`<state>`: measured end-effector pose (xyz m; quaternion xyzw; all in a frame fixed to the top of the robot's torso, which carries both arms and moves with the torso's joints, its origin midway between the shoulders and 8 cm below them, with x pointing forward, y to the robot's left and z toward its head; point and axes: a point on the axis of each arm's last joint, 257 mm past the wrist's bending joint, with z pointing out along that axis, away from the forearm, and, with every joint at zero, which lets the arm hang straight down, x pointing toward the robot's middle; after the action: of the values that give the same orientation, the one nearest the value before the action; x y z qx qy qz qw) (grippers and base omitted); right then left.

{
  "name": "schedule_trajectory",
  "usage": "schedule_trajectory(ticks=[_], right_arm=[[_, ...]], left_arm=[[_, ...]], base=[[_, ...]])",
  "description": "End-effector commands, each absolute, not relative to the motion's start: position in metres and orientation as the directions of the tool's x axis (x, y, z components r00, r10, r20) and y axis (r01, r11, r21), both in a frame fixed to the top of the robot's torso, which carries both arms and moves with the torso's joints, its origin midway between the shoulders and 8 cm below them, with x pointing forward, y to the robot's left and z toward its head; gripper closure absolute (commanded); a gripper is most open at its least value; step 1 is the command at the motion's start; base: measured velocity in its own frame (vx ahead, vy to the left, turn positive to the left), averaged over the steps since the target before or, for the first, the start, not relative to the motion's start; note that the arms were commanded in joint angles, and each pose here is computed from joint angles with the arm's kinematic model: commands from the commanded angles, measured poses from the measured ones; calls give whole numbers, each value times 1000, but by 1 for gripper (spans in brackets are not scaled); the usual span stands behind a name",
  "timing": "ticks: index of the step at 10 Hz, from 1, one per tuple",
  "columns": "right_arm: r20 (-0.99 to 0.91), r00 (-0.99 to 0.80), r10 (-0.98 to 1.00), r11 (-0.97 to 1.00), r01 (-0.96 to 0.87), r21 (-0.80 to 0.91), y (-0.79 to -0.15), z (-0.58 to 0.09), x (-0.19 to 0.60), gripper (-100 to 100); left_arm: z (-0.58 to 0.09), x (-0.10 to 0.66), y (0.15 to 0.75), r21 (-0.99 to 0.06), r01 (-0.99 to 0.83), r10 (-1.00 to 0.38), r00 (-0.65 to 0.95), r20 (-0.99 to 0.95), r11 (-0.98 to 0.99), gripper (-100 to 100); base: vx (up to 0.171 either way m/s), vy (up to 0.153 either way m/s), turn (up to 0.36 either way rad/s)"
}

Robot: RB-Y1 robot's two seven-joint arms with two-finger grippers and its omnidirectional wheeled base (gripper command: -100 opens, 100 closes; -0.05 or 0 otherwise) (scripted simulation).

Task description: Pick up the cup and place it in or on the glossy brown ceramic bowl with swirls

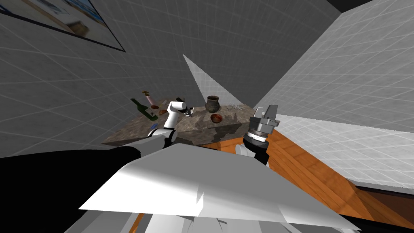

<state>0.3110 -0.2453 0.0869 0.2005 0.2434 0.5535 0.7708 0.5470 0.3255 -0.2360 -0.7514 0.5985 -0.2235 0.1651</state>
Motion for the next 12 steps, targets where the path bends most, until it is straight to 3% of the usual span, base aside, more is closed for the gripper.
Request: schedule_trajectory(ticks=[1, 12], right_arm=[[-153, 269, 951, 307, -756, 579, -245, 87, 311, 0], [-153, 269, 951, 307, -756, 579, -245, 87, 311, 0]], left_arm=[[-216, 558, 325, -562, -799, -977, 171, 128, -213, 100], [-110, 633, 328, -807, -585, -992, 124, 14, -84, 100]], base=[[-12, -203, -37], [-17, -247, -47]])
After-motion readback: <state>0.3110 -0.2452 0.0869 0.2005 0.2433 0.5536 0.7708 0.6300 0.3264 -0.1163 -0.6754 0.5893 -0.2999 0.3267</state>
